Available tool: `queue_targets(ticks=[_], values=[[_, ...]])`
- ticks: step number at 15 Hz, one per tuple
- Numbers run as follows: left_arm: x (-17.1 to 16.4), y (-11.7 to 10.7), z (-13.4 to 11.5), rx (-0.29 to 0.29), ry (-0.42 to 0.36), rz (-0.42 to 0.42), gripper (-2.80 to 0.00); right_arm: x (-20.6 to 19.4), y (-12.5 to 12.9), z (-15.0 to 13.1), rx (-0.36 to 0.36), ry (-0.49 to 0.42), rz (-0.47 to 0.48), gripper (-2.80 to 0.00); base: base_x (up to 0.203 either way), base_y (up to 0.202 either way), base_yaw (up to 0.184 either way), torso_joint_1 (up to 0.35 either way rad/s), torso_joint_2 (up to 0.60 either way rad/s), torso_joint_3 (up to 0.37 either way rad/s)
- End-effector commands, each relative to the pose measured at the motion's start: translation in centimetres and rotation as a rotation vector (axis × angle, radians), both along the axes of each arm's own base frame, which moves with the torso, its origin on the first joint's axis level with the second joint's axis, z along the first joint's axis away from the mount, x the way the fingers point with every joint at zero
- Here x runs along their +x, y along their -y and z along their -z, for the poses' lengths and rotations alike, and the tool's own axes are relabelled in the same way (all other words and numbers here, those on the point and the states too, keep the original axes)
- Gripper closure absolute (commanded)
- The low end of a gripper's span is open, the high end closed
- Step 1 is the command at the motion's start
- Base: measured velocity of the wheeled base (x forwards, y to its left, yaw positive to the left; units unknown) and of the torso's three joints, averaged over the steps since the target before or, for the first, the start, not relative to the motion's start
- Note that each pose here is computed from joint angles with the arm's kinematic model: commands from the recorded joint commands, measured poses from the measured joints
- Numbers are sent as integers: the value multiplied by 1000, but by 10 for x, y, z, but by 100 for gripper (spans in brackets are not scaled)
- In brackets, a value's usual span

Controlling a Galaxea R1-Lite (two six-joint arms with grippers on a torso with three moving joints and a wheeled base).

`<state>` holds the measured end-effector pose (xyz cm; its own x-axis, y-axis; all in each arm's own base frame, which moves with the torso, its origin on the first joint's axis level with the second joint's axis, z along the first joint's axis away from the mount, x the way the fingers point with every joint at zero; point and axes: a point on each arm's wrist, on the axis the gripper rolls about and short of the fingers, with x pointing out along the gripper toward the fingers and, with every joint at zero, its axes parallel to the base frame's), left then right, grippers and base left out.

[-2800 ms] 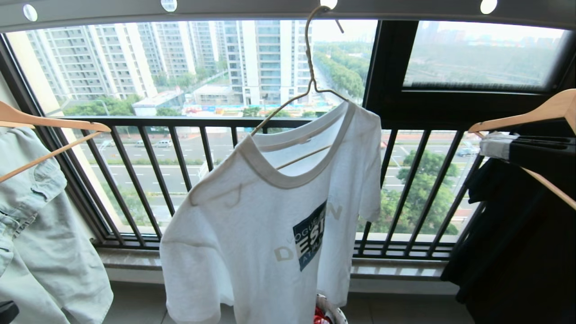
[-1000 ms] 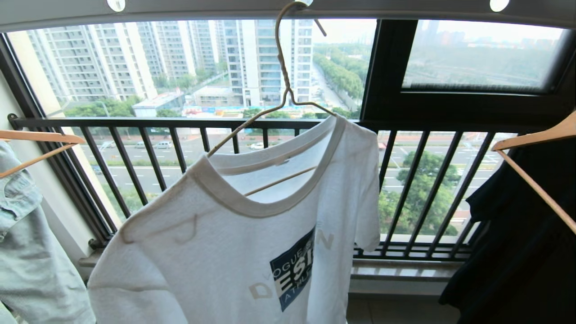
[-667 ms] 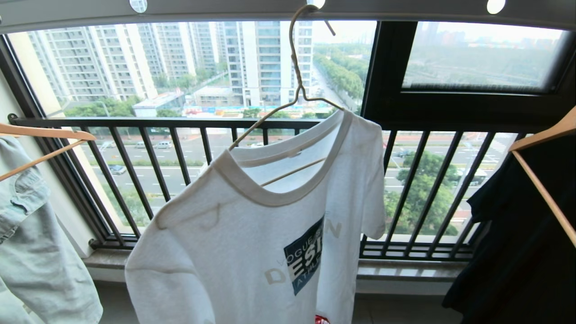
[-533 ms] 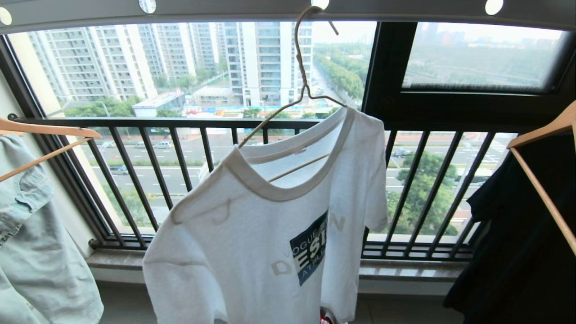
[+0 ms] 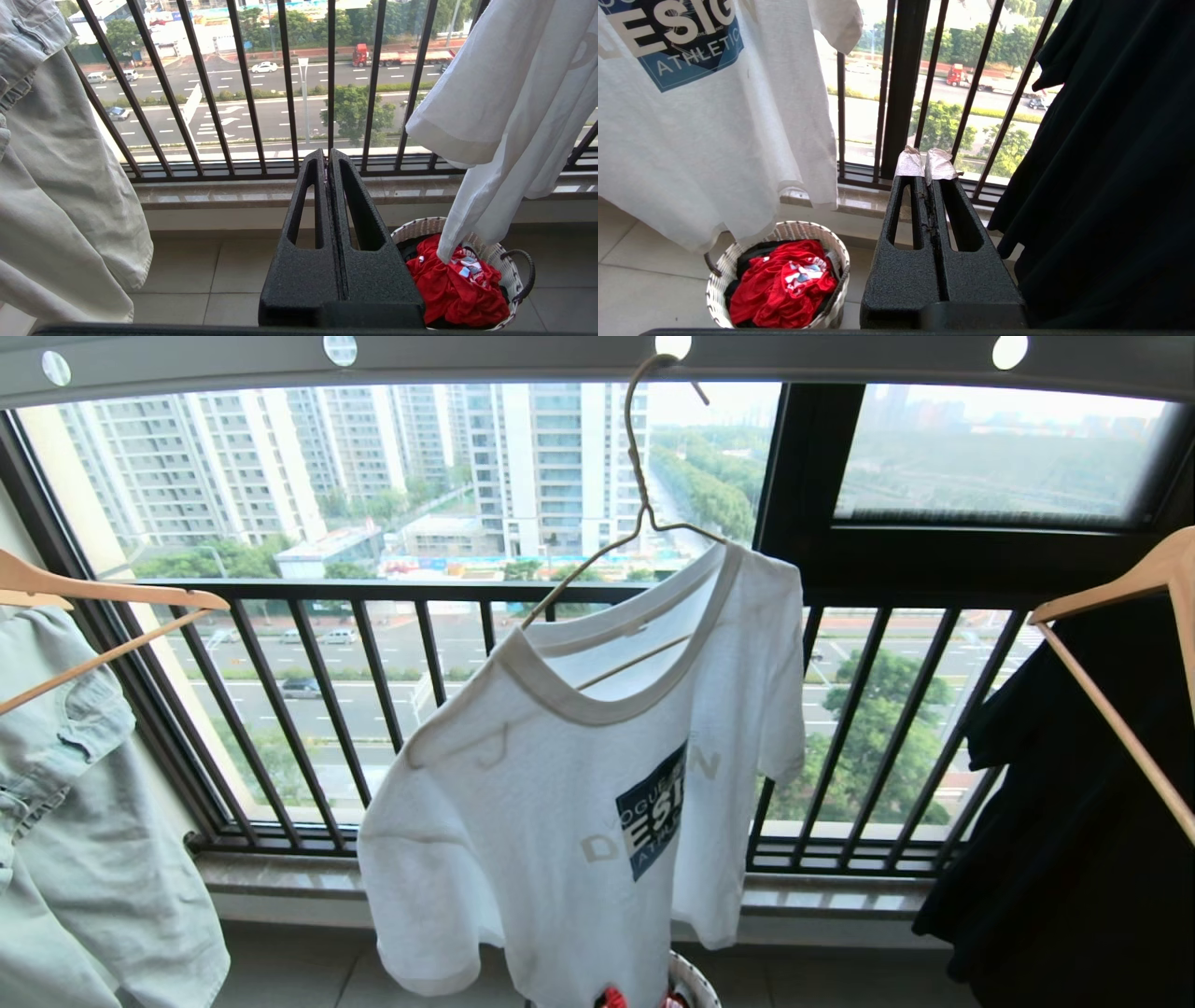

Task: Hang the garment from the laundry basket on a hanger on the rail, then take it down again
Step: Take the clothes off the clothes rack

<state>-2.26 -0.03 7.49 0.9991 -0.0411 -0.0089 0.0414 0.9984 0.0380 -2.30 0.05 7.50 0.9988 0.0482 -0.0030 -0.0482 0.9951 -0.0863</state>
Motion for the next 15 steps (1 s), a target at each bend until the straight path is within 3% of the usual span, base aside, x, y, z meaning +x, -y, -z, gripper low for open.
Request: queue_targets(ticks=[1,15], values=[[0,0,0,-1,1,-3,0,0,0,0,6,-2,-1,0,0,0,0,0,0,0],[0,0,0,-1,1,-3,0,0,0,0,13,-2,-1,0,0,0,0,0,0,0]])
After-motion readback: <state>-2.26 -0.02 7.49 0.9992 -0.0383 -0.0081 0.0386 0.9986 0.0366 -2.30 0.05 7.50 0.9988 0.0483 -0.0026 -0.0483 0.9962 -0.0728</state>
